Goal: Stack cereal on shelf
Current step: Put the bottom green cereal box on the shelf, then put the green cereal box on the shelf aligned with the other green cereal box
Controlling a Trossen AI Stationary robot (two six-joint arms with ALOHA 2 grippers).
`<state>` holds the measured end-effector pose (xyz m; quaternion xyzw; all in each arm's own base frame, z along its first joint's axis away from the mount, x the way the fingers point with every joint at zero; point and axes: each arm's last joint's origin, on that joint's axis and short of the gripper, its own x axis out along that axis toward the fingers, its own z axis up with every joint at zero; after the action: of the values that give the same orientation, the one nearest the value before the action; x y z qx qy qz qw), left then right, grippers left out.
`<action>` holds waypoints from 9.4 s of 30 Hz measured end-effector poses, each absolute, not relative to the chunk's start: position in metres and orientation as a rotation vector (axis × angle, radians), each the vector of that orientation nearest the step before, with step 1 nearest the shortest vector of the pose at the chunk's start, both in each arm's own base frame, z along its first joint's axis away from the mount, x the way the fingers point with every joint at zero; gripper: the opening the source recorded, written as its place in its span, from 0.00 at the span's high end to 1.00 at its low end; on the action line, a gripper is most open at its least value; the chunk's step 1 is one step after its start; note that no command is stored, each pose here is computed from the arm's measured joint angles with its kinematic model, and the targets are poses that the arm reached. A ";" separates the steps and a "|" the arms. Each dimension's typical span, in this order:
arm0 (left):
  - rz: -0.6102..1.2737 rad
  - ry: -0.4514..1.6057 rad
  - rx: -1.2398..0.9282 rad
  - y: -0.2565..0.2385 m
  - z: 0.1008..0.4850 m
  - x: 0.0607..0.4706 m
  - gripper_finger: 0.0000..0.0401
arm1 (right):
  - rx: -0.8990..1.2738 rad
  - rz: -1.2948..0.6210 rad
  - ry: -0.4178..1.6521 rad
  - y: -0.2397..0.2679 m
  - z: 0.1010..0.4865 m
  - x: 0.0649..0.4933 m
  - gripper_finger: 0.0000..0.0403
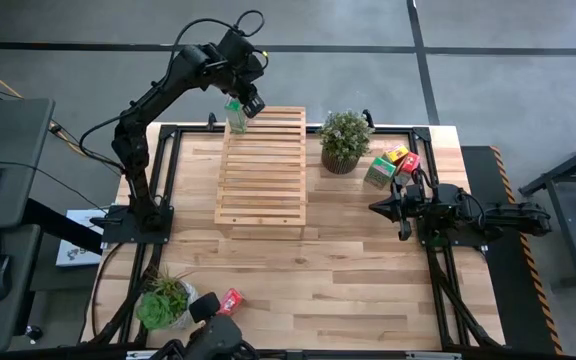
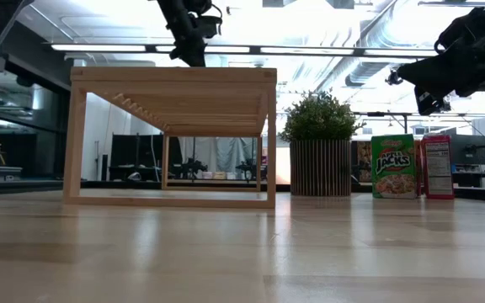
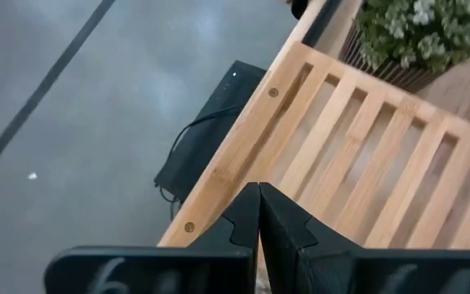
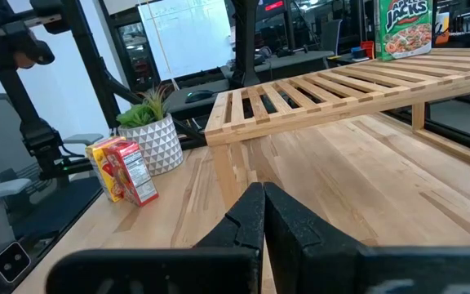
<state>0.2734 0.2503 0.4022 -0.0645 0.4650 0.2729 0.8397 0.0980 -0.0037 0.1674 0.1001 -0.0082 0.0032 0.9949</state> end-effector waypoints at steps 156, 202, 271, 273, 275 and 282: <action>0.179 -0.142 -0.297 -0.006 0.445 0.189 1.00 | 0.470 -0.906 0.882 -0.057 0.322 0.137 0.35; 0.176 -0.126 -0.303 -0.006 0.444 0.189 1.00 | 0.319 -0.723 1.525 -0.125 0.220 0.203 0.50; 0.465 0.083 -0.338 0.006 0.416 0.192 1.00 | 0.156 -0.470 0.911 -0.145 0.380 0.388 0.61; 0.496 0.160 -0.357 0.010 0.403 0.208 1.00 | 0.149 -0.463 0.911 -0.145 0.380 0.388 0.59; 0.512 0.223 -0.359 0.015 0.392 0.222 1.00 | 0.151 -0.449 0.919 -0.144 0.380 0.388 0.57; 0.581 0.347 -0.337 0.037 0.363 0.256 1.00 | 0.156 -0.420 0.948 -0.138 0.378 0.387 0.53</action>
<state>0.2558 0.0366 0.3634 -0.1644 0.1693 0.2837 0.9294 0.3874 -0.1385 0.3779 0.0744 0.4528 -0.2005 0.8656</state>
